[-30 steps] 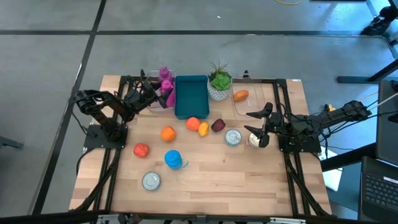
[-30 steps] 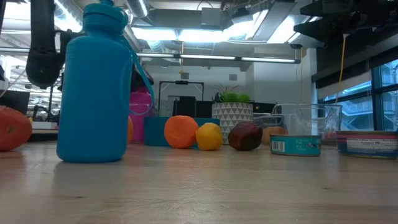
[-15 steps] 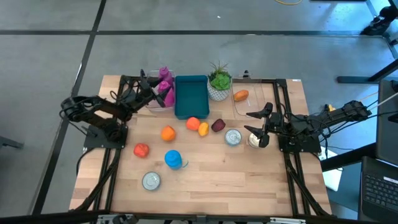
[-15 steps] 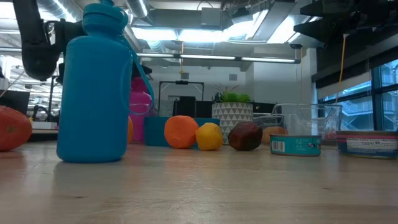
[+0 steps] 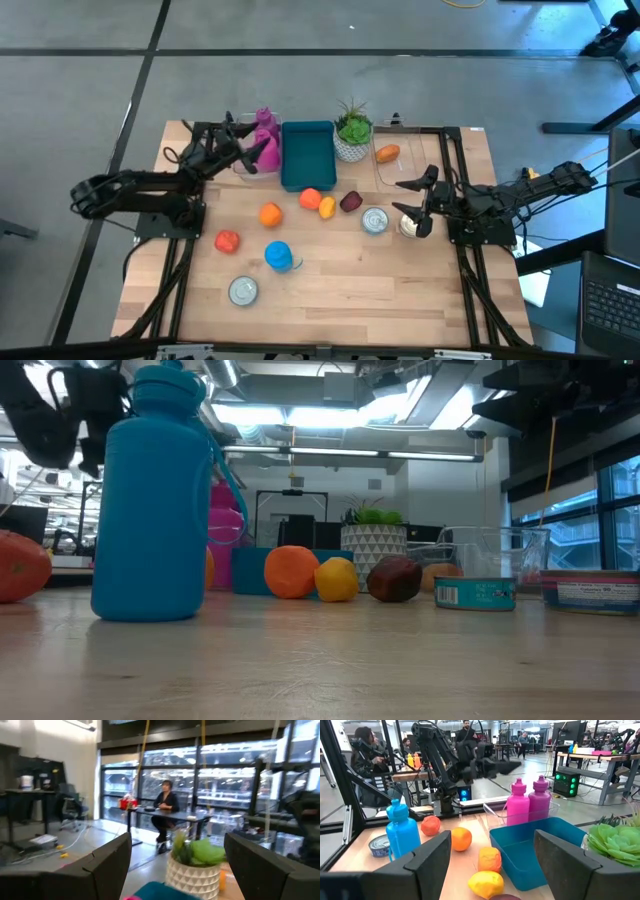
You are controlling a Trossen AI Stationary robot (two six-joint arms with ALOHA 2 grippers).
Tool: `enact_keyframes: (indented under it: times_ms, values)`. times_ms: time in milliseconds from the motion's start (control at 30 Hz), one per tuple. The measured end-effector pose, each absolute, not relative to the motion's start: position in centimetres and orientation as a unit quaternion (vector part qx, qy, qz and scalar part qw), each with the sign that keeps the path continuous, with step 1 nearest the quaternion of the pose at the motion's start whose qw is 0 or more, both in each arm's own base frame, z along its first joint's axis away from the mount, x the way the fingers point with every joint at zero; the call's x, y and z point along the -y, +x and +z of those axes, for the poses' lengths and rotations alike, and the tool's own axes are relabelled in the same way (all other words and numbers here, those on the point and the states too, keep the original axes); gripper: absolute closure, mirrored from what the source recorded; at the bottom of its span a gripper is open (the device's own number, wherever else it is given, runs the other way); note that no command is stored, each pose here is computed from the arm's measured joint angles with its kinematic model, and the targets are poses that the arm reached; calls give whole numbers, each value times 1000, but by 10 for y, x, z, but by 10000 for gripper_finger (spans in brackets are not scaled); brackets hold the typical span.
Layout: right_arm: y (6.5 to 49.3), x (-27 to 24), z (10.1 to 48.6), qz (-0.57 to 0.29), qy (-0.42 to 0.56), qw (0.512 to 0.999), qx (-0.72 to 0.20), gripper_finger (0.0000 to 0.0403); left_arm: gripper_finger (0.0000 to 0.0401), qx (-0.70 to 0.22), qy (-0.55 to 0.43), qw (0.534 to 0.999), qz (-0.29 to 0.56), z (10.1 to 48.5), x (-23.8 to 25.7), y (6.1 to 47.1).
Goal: Pick & Place Food Item
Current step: Put the left orange into the right transparent bin
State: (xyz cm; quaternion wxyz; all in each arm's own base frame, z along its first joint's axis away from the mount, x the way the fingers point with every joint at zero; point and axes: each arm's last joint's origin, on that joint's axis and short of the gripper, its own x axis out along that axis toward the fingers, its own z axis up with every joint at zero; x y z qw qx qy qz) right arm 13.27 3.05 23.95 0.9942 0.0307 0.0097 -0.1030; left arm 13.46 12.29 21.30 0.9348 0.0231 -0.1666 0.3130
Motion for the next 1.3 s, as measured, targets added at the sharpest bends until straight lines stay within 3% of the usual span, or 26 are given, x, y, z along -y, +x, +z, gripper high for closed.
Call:
enact_keyframes:
  times_ms: [467,767,1033,1300]
  values:
    - [140,-33,233,-104,26,994,-36,124,93,293,-42,949,111,255,-88,110]
    - [140,-33,235,-104,30,994,-25,124,93,278,-43,957,74,255,-85,109]
    - [140,-33,235,-104,30,994,-25,124,93,295,-86,947,94,255,-86,109]
    - [140,-33,234,-104,30,994,-26,124,93,293,2,955,50,258,-73,115]
